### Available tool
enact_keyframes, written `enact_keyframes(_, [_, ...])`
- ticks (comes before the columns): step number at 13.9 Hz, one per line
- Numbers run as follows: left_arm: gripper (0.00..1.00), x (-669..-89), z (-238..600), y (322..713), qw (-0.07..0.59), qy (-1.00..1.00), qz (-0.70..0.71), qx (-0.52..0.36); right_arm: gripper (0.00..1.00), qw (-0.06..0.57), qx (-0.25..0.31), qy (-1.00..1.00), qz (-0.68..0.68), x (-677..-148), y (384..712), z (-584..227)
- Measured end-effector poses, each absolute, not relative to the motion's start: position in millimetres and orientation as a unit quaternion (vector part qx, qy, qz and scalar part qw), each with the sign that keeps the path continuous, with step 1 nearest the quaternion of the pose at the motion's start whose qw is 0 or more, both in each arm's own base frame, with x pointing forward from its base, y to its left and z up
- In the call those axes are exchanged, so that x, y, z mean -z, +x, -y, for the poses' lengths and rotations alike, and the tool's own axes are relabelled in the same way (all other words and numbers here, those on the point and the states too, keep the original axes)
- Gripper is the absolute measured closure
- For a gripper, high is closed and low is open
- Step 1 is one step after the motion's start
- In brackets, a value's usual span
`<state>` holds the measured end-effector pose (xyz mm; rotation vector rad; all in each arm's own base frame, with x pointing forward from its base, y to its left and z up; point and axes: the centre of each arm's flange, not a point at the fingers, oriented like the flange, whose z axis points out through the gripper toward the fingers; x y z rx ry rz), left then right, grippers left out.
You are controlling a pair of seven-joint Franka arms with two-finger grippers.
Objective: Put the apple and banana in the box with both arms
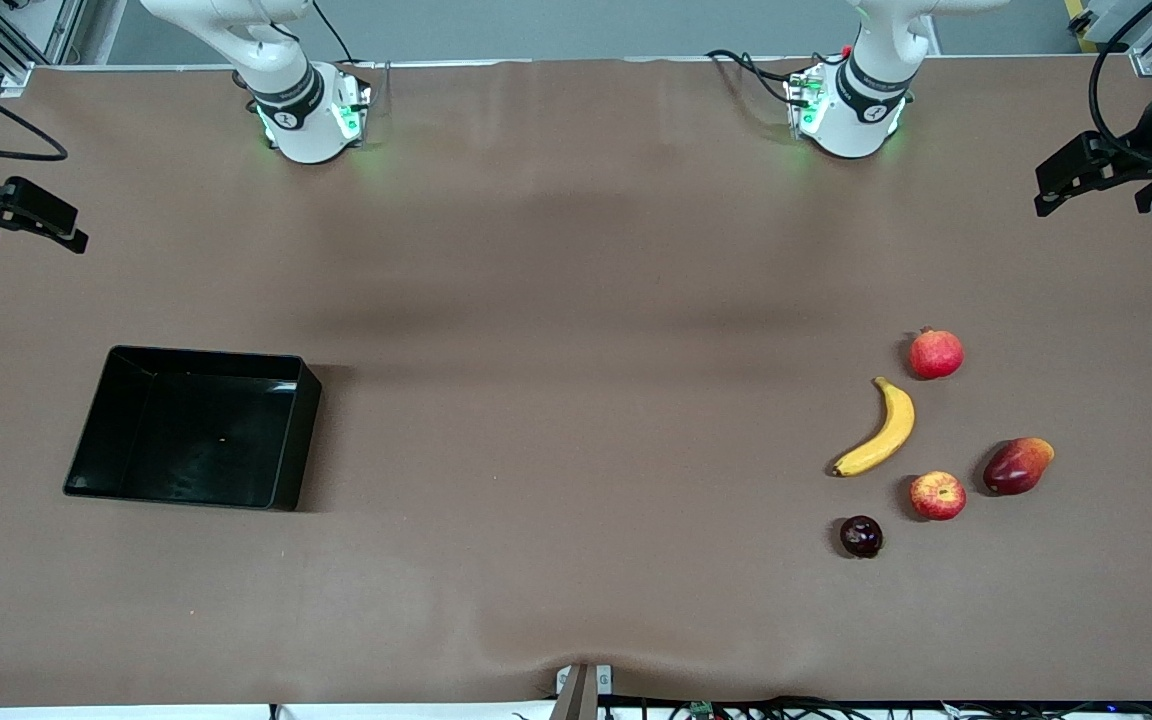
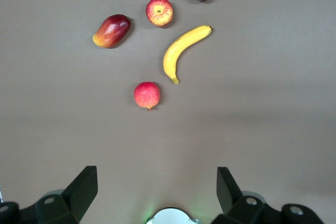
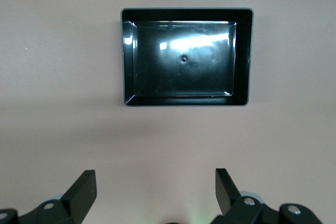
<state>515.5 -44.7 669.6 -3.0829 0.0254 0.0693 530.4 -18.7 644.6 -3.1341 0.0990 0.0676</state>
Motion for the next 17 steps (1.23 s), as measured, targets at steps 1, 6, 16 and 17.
enact_keyframes(1, [0.0, -670, 45, 516, 0.029, -0.999, -0.008, -0.022, 0.0, 0.003, -0.022, -0.999, -0.032, -645, 530, 19])
enact_keyframes(6, [0.0, -670, 45, 516, 0.029, -0.999, -0.008, -0.022, 0.0, 0.003, -0.022, -0.999, -0.033, -645, 530, 20])
enact_keyframes(16, [0.0, -659, 30, 525, 0.021, -0.999, 0.006, -0.033, 0.0, 0.003, -0.022, -0.999, -0.033, -645, 530, 20])
enact_keyframes(17, [0.0, -657, 30, 527, 0.021, -0.999, 0.006, -0.032, 0.0, 0.003, -0.022, -0.999, -0.033, -645, 530, 21])
